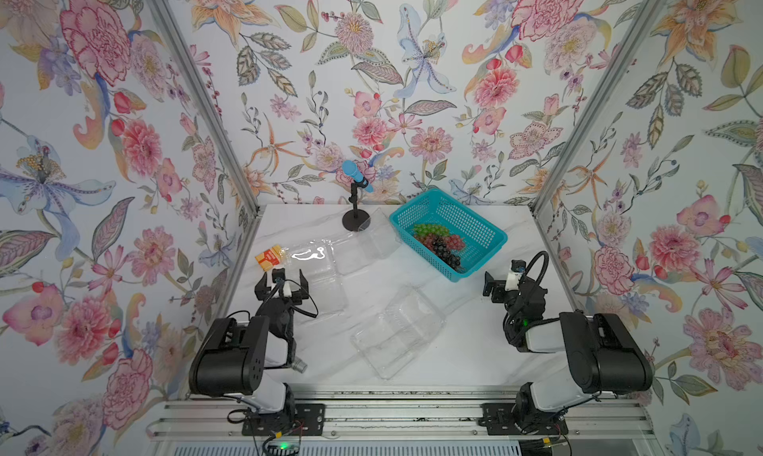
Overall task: Pack grapes into containers
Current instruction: Move the packing box to the center of the board.
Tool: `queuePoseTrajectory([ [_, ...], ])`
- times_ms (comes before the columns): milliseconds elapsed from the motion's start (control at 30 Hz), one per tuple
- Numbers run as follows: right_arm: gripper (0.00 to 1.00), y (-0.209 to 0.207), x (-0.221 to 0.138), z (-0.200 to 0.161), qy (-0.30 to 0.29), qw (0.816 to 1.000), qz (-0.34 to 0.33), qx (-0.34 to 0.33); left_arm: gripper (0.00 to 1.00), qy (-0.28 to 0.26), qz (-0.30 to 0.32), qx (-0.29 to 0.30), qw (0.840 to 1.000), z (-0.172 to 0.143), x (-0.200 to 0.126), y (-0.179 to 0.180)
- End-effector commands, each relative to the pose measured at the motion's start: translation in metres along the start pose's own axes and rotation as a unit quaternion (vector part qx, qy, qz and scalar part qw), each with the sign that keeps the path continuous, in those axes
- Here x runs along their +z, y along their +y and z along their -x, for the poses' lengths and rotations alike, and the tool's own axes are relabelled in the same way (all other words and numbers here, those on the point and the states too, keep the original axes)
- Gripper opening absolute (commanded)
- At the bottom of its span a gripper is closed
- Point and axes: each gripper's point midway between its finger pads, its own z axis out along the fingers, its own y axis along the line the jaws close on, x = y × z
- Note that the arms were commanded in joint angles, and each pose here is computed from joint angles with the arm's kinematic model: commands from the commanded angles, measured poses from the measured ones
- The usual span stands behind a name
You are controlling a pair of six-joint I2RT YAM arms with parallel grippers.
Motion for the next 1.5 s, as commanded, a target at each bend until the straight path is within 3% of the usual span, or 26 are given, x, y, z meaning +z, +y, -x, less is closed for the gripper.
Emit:
queuePoseTrajectory([
  [0, 1.0, 0.0044, 0.0026, 0.0107, -0.014, 1.0, 0.012, -0.004, 1.0, -0.018, -0.009, 0.006, 1.0, 0.0096, 0.0025, -0.0039],
  [1400, 0.99, 0.0037, 0.0027, 0.0116, -0.015, 1.0, 0.01, -0.004, 1.0, -0.018, -0.009, 0.006, 1.0, 0.0094, 0.0025, -0.0038],
  [1467, 1.0, -0.0027, 0.0012, 0.0168, -0.019, 1.0, -0.017, -0.001, 1.0, -0.018, -0.008, 0.006, 1.0, 0.0094, 0.0026, -0.0035],
])
